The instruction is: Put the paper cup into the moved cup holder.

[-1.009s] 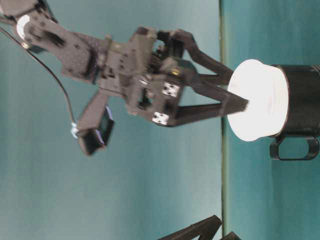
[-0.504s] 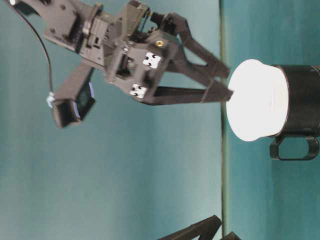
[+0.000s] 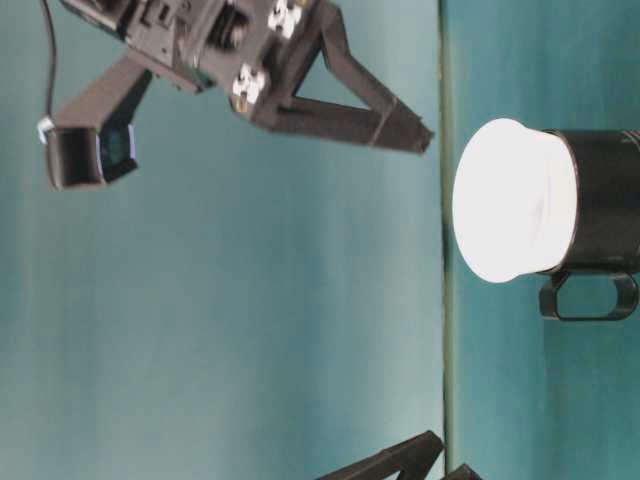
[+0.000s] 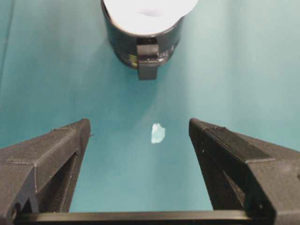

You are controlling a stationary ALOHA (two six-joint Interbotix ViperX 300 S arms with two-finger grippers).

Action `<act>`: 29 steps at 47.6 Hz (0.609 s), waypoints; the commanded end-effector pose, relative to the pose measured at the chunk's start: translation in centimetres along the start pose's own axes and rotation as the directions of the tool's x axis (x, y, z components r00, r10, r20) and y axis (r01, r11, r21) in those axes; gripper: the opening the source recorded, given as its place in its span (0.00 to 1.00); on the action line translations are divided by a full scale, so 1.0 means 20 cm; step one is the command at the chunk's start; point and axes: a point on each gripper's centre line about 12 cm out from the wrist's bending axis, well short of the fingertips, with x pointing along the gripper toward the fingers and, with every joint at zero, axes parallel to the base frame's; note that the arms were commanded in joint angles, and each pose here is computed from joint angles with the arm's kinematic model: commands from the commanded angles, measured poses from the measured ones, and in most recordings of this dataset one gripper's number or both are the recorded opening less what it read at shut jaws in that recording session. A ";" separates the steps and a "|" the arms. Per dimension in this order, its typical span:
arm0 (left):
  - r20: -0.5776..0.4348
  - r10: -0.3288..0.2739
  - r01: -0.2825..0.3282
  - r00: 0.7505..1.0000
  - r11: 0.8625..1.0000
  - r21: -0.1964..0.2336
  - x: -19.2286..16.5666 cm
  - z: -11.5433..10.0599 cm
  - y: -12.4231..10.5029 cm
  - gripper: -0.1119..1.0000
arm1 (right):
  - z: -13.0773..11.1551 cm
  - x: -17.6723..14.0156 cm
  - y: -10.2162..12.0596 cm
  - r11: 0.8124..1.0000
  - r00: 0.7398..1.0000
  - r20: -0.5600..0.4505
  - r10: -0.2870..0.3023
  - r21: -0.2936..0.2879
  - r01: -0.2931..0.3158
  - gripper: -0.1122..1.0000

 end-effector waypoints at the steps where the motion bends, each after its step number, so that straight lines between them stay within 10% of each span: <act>1: 0.018 -0.001 0.001 1.000 1.000 0.001 -0.01 0.03 0.00 0.89 | 0.04 -0.07 0.01 0.999 0.998 0.067 0.018 -0.052 -0.014 0.92; 29: 0.015 -0.001 0.001 1.000 1.000 -0.002 -0.01 0.02 0.00 0.89 | 0.05 -0.08 0.01 0.997 0.994 0.103 0.024 -0.070 -0.017 0.92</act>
